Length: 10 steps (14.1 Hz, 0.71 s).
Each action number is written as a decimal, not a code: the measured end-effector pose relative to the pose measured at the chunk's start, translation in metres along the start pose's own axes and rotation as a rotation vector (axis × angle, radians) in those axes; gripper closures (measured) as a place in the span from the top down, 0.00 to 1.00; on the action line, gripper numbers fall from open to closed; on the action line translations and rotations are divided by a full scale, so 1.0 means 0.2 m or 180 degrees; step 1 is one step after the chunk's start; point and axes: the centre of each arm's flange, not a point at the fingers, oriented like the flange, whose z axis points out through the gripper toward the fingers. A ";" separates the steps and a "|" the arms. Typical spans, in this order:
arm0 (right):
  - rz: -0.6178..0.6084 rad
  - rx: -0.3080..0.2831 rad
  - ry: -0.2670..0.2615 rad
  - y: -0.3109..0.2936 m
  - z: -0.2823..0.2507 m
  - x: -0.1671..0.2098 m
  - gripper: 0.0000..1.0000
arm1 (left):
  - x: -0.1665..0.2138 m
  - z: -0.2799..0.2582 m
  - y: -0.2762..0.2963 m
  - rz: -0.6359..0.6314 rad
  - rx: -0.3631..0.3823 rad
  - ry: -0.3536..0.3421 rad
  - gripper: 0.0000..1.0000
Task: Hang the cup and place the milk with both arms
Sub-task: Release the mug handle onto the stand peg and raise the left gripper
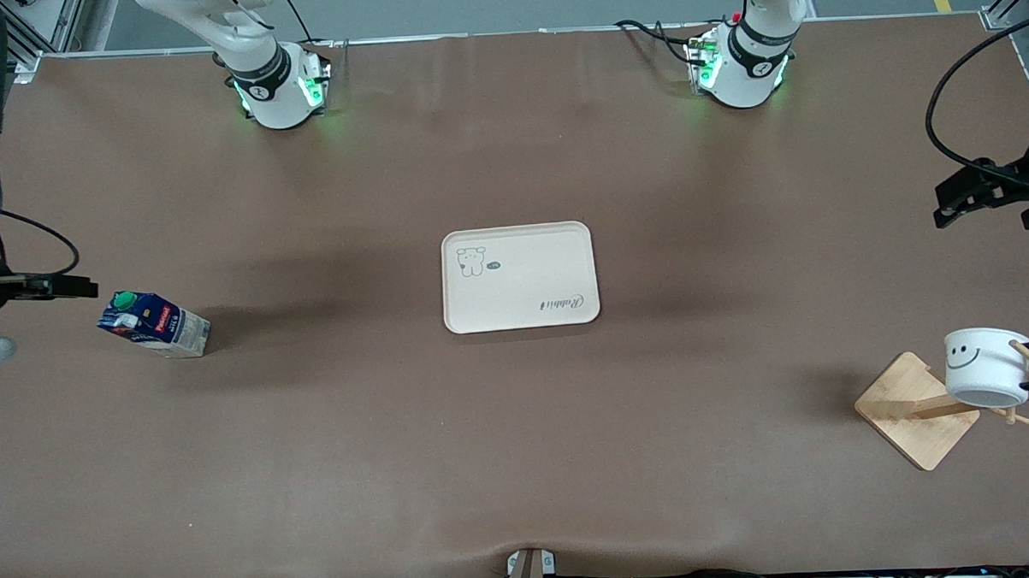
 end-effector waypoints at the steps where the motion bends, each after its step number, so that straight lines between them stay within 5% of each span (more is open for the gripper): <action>1: 0.0009 0.0006 0.0057 0.00 -0.05 -0.02 1.00 | -0.02 -0.01 0.02 0.0000 0.0013 -0.0026 1.00; 3: 0.0007 0.0103 0.0095 -0.01 -0.13 -0.08 1.00 | -0.08 -0.01 0.05 -0.0037 -0.0097 -0.0059 1.00; 6: -0.0003 0.0201 -0.0190 -0.03 -0.19 -0.22 1.00 | -0.21 -0.02 0.06 -0.0164 -0.0181 -0.0101 1.00; 10: 0.0033 0.0166 0.0083 0.00 -0.50 -0.34 1.00 | -0.34 -0.02 0.12 -0.0270 -0.0165 -0.0110 1.00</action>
